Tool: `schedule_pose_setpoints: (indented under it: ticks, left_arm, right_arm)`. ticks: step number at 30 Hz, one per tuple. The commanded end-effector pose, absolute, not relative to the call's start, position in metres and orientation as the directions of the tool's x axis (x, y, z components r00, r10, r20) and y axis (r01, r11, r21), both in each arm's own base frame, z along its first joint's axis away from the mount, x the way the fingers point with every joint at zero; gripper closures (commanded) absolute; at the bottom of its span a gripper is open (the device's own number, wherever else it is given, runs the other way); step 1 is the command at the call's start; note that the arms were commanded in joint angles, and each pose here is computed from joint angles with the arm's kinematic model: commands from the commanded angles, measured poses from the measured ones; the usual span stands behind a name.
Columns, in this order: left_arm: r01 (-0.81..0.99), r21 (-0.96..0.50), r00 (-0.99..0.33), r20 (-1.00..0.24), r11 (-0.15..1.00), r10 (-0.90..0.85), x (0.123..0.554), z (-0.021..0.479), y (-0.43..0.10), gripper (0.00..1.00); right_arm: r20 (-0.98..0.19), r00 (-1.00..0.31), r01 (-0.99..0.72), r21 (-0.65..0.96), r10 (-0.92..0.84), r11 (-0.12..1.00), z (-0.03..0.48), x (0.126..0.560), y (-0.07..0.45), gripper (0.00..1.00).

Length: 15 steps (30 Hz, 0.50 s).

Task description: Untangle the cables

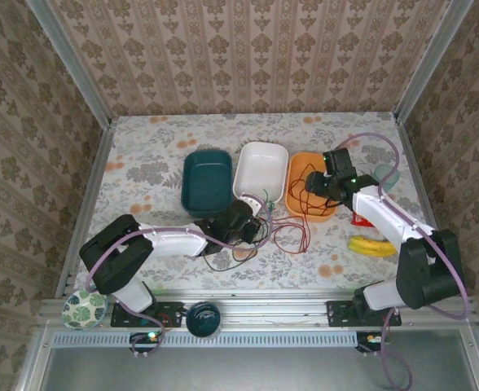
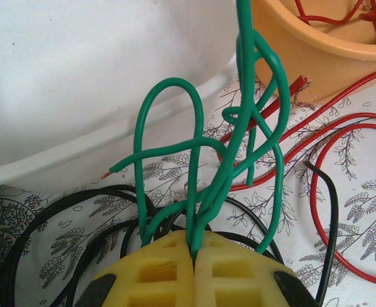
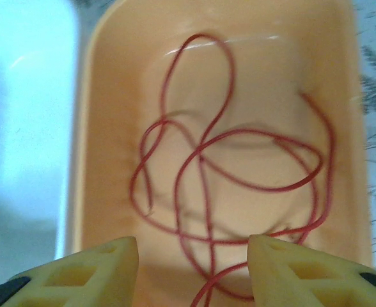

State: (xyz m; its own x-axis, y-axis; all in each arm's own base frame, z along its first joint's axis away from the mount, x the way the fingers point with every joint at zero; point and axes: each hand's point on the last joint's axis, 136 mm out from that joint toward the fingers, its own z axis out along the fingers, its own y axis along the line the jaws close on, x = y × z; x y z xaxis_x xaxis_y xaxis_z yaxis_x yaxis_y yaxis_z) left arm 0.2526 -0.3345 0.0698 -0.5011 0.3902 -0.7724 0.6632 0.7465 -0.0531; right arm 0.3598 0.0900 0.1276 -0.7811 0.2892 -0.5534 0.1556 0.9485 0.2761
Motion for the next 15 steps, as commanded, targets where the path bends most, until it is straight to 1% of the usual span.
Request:
schedule_pose_setpoints:
  ticks: [1,7,13,14,15]
  left_arm:
    - [0.652,-0.048,-0.496,-0.782,0.757,0.378,0.258,0.073,-0.336,1.0]
    - [0.642,-0.056,-0.503,-0.783,0.765,0.365,0.26,0.07,-0.335,1.0]
    - [0.648,-0.055,-0.503,-0.78,0.76,0.372,0.261,0.066,-0.338,1.0]
    - [0.647,-0.055,-0.503,-0.781,0.76,0.371,0.262,0.066,-0.339,1.0]
    - [0.648,-0.056,-0.503,-0.781,0.76,0.371,0.262,0.066,-0.339,1.0]
  right_arm:
    - [-0.52,-0.836,0.031,0.275,0.176,0.961,0.122,0.325,0.116,0.51]
    - [-0.417,-0.907,-0.039,0.205,0.051,0.978,0.098,0.262,0.125,0.55]
    - [-0.296,-0.955,-0.078,0.246,-0.002,0.966,0.068,0.227,0.137,0.61]
    - [-0.28,-0.96,-0.081,0.244,-0.01,0.966,0.064,0.226,0.138,0.64]
    - [-0.265,-0.964,-0.085,0.239,-0.019,0.967,0.06,0.226,0.139,0.7]
